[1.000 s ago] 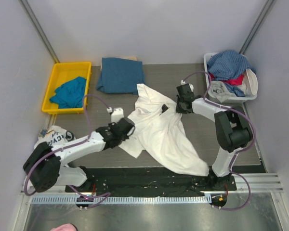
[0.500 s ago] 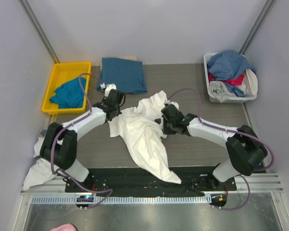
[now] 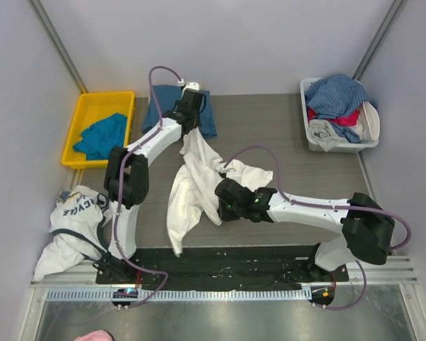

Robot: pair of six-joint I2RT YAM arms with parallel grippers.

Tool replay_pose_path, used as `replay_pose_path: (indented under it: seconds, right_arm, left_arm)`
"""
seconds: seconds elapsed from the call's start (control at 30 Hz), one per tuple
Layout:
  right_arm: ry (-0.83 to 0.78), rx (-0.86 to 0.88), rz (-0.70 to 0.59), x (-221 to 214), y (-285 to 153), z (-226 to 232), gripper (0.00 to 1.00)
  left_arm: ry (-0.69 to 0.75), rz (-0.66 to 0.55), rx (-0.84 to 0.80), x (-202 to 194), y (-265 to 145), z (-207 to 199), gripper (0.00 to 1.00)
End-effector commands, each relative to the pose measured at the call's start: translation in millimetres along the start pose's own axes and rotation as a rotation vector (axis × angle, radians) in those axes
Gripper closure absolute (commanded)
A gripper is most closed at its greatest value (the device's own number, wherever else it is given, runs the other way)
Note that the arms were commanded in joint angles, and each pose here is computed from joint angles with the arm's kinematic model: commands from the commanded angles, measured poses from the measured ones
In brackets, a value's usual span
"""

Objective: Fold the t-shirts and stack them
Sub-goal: Flatten the tshirt out

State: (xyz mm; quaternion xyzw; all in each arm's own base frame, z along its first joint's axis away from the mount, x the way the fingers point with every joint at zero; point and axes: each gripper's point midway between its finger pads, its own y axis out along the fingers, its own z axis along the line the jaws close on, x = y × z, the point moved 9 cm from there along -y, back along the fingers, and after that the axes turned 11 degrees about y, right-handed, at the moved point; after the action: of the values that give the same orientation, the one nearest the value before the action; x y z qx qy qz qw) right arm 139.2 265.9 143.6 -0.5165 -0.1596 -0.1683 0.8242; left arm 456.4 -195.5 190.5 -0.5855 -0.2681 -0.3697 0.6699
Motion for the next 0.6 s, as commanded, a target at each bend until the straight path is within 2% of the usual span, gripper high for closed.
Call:
replay_pose_path:
  seconds: [0.0, 0.03, 0.07, 0.1, 0.13, 0.17, 0.23, 0.3, 0.33, 0.37, 0.4, 0.43, 0.53, 0.57]
  right_arm:
    - [0.030, 0.059, -0.081, 14, -12, 25, 0.89]
    - [0.016, 0.066, -0.101, 18, -16, 26, 0.78]
    - [0.012, 0.055, -0.140, 23, -20, 27, 0.53]
    - [0.005, 0.057, -0.173, 29, -28, 28, 0.44]
    - [-0.013, 0.032, -0.197, 33, -34, 24, 0.39]
    - [-0.017, 0.000, -0.260, 41, -38, 22, 0.33]
    - [-0.017, -0.055, -0.323, 54, -48, 10, 0.28]
    - [0.003, -0.106, -0.360, 68, -50, -4, 0.26]
    - [0.035, -0.143, -0.382, 83, -50, -19, 0.26]
    - [0.056, -0.172, -0.387, 90, -48, -30, 0.26]
    - [0.067, -0.191, -0.397, 98, -47, -38, 0.26]
    - [0.100, -0.233, -0.425, 113, -43, -52, 0.26]
    - [0.095, -0.277, -0.445, 138, -34, -67, 0.26]
    - [0.096, -0.313, -0.443, 151, -24, -76, 0.26]
  left_arm:
    - [0.060, -0.058, -0.042, 32, 11, -4, 1.00]
    - [0.068, -0.067, -0.043, 40, 9, -3, 1.00]
    - [0.084, -0.060, -0.035, 40, 9, -2, 0.91]
    - [0.085, -0.062, -0.026, 43, 5, 0, 0.79]
    - [0.091, -0.048, -0.015, 37, 4, 3, 0.65]
    - [0.071, -0.082, 0.002, 46, -14, 10, 0.31]
    - [0.064, -0.081, 0.011, 34, -28, 18, 0.04]
    - [0.010, -0.151, 0.008, 47, -67, 32, 0.00]
    - [0.017, -0.110, 0.009, 26, -69, 35, 0.00]
    - [-0.012, -0.154, 0.002, 33, -96, 44, 0.00]
    - [-0.037, -0.147, -0.014, 25, -103, 45, 0.00]
    - [-0.032, -0.097, -0.020, 0, -103, 47, 0.00]
    - [-0.123, -0.118, -0.073, -20, -137, 52, 0.00]
    - [-0.124, -0.064, -0.081, -46, -137, 50, 0.00]
